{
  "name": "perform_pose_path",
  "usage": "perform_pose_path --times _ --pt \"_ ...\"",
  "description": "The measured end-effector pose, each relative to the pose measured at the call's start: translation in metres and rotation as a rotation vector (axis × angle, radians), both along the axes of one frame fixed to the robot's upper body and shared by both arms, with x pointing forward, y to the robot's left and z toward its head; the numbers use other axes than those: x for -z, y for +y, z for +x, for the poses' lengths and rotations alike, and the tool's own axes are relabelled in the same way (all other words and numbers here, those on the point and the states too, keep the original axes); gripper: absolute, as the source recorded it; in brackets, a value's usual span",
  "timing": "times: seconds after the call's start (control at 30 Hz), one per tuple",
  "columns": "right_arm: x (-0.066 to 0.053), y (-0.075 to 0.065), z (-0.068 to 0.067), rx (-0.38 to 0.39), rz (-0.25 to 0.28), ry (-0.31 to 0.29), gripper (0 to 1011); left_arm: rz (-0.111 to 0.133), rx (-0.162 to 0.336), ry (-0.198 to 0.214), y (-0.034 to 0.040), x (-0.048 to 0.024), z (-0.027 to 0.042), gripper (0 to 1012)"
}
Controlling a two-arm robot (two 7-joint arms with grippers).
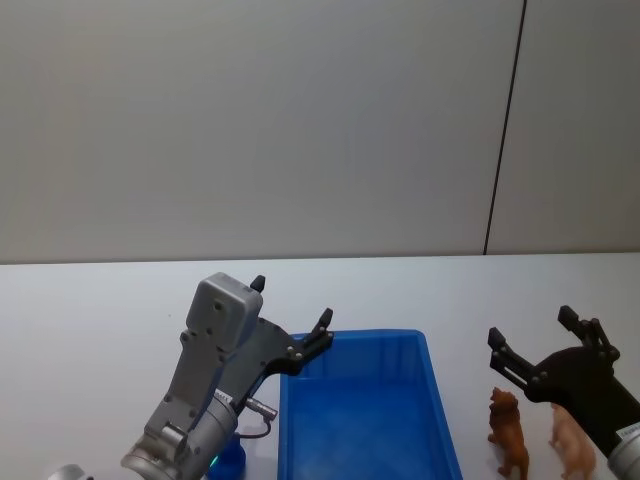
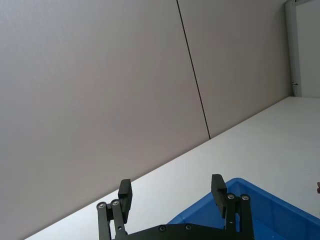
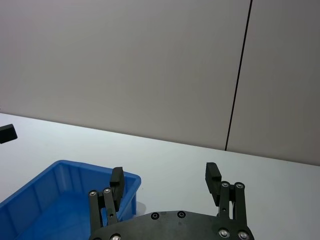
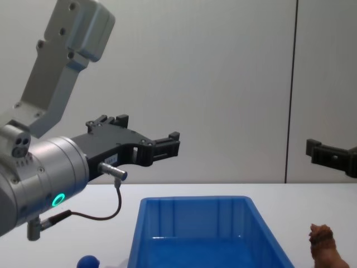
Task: Pick up the two dolls from the table and place them into the box.
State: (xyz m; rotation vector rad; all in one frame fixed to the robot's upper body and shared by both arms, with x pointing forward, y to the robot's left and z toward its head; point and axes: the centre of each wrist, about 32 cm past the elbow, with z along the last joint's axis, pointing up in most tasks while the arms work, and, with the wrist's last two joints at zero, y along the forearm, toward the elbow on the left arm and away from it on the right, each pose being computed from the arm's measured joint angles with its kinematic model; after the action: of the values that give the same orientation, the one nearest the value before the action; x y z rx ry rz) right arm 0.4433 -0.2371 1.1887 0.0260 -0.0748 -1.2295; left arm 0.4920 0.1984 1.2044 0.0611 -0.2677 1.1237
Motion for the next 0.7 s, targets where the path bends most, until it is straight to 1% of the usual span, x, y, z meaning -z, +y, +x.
perform_pose_path --times 0.7 --pt "0.0000 0.0000 0.0000 0.000 0.000 0.000 1001 0.000 0.000 0.000 0.0000 0.0000 0.0000 1001"
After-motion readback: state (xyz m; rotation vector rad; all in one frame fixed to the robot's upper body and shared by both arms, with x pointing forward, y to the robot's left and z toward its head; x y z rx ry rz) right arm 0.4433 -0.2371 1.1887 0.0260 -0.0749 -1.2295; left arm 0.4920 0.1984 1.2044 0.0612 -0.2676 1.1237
